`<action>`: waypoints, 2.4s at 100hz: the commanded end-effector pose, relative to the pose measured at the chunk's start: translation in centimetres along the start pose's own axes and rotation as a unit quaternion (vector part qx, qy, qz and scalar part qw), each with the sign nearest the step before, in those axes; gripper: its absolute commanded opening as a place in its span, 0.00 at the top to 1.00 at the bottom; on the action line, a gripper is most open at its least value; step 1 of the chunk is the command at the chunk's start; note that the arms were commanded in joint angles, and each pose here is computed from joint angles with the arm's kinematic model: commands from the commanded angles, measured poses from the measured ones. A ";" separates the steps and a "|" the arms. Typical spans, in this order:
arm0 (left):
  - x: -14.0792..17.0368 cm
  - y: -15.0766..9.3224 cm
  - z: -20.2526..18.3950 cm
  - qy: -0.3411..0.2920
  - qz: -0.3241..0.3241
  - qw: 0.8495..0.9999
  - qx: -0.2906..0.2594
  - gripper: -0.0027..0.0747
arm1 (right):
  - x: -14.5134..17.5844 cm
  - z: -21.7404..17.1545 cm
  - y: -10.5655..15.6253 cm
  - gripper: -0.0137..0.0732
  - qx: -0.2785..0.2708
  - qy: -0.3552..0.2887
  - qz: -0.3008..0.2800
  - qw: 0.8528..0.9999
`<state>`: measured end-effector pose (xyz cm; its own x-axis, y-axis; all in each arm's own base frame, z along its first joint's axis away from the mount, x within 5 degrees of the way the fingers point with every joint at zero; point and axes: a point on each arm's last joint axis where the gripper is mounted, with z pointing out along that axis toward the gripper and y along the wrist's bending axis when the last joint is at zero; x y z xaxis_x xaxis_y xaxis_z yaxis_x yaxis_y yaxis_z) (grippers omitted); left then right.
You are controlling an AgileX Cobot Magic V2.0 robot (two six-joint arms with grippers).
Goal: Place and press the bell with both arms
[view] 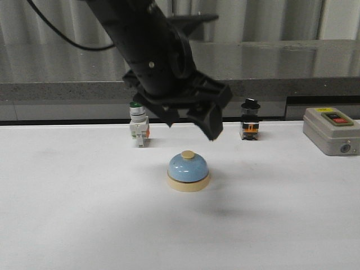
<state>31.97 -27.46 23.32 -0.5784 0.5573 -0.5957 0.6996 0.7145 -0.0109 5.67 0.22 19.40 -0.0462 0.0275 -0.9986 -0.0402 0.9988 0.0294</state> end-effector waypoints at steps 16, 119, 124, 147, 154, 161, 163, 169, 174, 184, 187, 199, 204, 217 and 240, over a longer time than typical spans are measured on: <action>-1.7 2.5 -9.4 -0.140 -0.037 0.989 -0.033 0.24 | -1.4 -0.3 0.0 0.91 0.001 -0.058 -0.007 0.998; 21.0 3.0 -28.2 -0.372 -0.170 0.879 -0.247 0.48 | -1.4 -0.3 0.0 0.91 0.001 -0.058 -0.007 0.998; 21.5 2.5 -28.5 -0.380 -0.167 0.875 -0.248 0.57 | -1.4 -0.3 0.0 0.91 0.001 -0.058 -0.007 0.998; 22.6 1.4 -29.3 -0.402 -0.158 0.866 -0.250 0.99 | -1.4 -0.3 0.0 0.91 0.001 -0.058 -0.007 0.998; 22.6 1.5 -29.3 -0.402 -0.159 0.866 -0.250 0.99 | -1.4 -0.3 0.0 0.91 0.001 -0.058 -0.007 0.998; 22.6 1.5 -29.2 -0.401 -0.159 0.867 -0.250 0.99 | -1.4 -0.3 0.0 0.91 0.001 -0.058 -0.007 0.998; 22.6 1.5 -29.2 -0.401 -0.159 0.867 -0.250 0.99 | -1.4 -0.3 0.0 0.91 0.001 -0.058 -0.007 0.998; 22.6 1.5 -29.2 -0.401 -0.159 0.867 -0.250 0.99 | -1.4 -0.3 0.0 0.91 0.001 -0.058 -0.007 0.998; 22.6 1.5 -29.2 -0.401 -0.159 0.867 -0.250 0.99 | -1.4 -0.3 0.0 0.91 0.001 -0.058 -0.007 0.998; 22.6 1.5 -29.2 -0.401 -0.159 0.867 -0.250 0.99 | -1.4 -0.3 0.0 0.91 0.001 -0.058 -0.007 0.998; 22.6 1.5 -29.2 -0.401 -0.159 0.867 -0.250 0.99 | -1.4 -0.3 0.0 0.91 0.001 -0.058 -0.007 0.998; 22.6 1.5 -29.2 -0.401 -0.159 0.867 -0.250 0.99 | -1.4 -0.3 0.0 0.91 0.001 -0.058 -0.007 0.998; 22.6 1.5 -29.2 -0.401 -0.159 0.867 -0.250 0.99 | -1.4 -0.3 0.0 0.91 0.001 -0.058 -0.007 0.998; 22.6 1.5 -29.3 -0.407 -0.156 0.864 -0.253 0.99 | -1.4 -0.3 0.0 0.91 0.001 -0.058 -0.007 0.998; 24.3 1.6 -27.4 -0.426 -0.125 0.850 -0.284 0.99 | -1.4 -0.3 0.0 0.91 0.001 -0.058 -0.007 0.998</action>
<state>7.64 -1.29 30.35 -0.1276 0.0248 -0.9915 0.1631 0.9866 0.0037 5.67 0.22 19.40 -0.0462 0.0275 -0.9986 -0.0402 0.9988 0.0294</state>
